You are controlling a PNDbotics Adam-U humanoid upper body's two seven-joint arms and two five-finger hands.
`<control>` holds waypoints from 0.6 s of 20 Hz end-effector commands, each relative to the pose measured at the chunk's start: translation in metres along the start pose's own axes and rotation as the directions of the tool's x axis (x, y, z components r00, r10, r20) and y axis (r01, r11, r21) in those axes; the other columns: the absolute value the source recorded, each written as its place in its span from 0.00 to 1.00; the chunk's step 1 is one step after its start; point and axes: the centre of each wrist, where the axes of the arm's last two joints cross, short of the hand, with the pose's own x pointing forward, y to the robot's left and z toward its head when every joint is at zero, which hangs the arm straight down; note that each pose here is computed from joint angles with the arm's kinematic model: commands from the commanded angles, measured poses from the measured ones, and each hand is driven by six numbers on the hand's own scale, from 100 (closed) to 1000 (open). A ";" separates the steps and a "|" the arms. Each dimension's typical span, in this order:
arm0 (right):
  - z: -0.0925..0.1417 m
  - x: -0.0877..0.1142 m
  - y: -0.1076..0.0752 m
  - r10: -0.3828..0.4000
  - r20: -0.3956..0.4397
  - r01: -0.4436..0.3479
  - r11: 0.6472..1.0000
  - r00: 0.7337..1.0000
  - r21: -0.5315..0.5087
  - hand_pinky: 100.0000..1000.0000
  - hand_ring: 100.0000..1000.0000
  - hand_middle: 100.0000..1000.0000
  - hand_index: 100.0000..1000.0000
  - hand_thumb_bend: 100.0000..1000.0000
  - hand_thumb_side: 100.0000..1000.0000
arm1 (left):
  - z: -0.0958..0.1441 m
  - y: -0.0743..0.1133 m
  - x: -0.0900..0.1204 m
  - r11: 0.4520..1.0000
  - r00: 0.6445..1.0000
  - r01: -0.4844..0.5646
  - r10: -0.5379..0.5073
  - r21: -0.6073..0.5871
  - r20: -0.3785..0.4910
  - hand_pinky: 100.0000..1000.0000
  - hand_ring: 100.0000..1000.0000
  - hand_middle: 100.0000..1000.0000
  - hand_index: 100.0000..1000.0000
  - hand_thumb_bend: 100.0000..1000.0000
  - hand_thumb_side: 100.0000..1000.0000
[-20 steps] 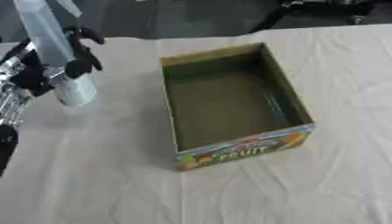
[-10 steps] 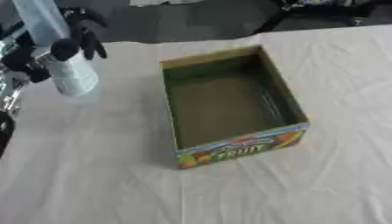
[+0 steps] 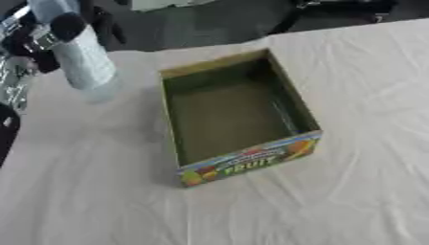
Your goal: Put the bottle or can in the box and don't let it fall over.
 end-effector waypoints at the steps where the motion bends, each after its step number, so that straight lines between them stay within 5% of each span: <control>1: -0.007 0.003 -0.003 -0.005 0.023 0.004 0.999 1.000 0.032 1.00 1.00 1.00 0.98 0.00 0.41 | -0.007 0.005 0.020 1.000 0.999 0.030 -0.029 -0.005 0.033 0.53 0.16 0.63 0.00 0.47 0.15; 12: -0.029 0.003 0.012 -0.068 0.076 0.059 0.992 0.995 0.108 1.00 1.00 1.00 0.98 0.00 0.41 | -0.038 -0.004 0.026 0.998 0.995 -0.024 0.029 -0.050 0.100 0.50 0.14 0.61 0.00 0.53 0.13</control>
